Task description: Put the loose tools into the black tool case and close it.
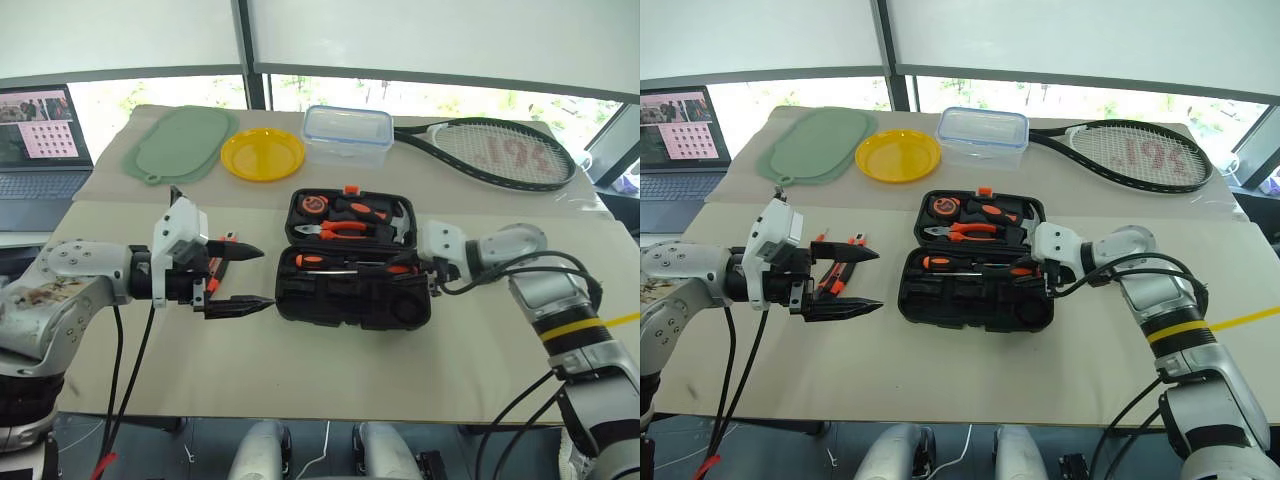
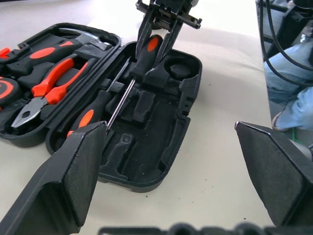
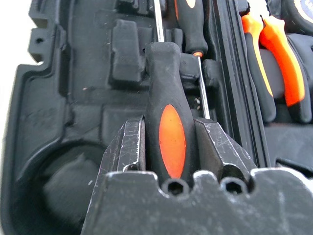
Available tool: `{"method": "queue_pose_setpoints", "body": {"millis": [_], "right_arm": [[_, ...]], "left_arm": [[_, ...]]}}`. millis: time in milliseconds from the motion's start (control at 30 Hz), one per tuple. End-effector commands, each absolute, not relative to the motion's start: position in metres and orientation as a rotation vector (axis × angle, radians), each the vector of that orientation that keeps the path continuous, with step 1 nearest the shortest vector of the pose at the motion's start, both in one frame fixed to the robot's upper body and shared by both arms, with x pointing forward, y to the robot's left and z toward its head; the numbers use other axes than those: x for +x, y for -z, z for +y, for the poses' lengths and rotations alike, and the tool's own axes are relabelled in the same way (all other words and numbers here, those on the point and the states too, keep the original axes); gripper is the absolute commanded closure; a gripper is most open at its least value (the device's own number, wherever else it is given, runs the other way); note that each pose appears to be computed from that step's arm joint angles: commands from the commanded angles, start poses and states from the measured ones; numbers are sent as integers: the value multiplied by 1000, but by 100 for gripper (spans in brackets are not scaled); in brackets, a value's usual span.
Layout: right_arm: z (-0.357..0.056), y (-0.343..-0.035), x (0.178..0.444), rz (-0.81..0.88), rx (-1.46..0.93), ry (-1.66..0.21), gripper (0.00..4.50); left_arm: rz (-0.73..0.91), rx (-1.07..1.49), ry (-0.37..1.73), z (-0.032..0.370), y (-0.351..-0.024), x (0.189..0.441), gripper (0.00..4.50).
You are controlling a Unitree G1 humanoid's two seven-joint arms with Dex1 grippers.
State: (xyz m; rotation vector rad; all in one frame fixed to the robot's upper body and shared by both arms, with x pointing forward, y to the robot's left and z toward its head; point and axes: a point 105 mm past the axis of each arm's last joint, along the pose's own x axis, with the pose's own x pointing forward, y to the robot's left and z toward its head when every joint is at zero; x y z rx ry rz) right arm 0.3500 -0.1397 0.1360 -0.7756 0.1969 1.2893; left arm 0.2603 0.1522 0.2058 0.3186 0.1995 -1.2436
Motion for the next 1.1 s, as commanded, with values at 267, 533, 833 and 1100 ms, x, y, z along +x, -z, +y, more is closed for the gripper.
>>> {"method": "queue_pose_setpoints", "body": {"millis": [267,533,833,1100], "right_arm": [[-161,-146,355,208,-736,-1219,346],[-156,-141,351,210,-700,-1223,346],[-148,-176,362,94,-598,-1147,15],[-137,-180,369,69,-447,-1097,155]], "left_arm": [[148,365,1242,150,-217,258,0],[143,375,1248,148,-218,263,0],[140,388,1247,148,-220,267,0],[138,387,1242,147,-218,268,0]]}}
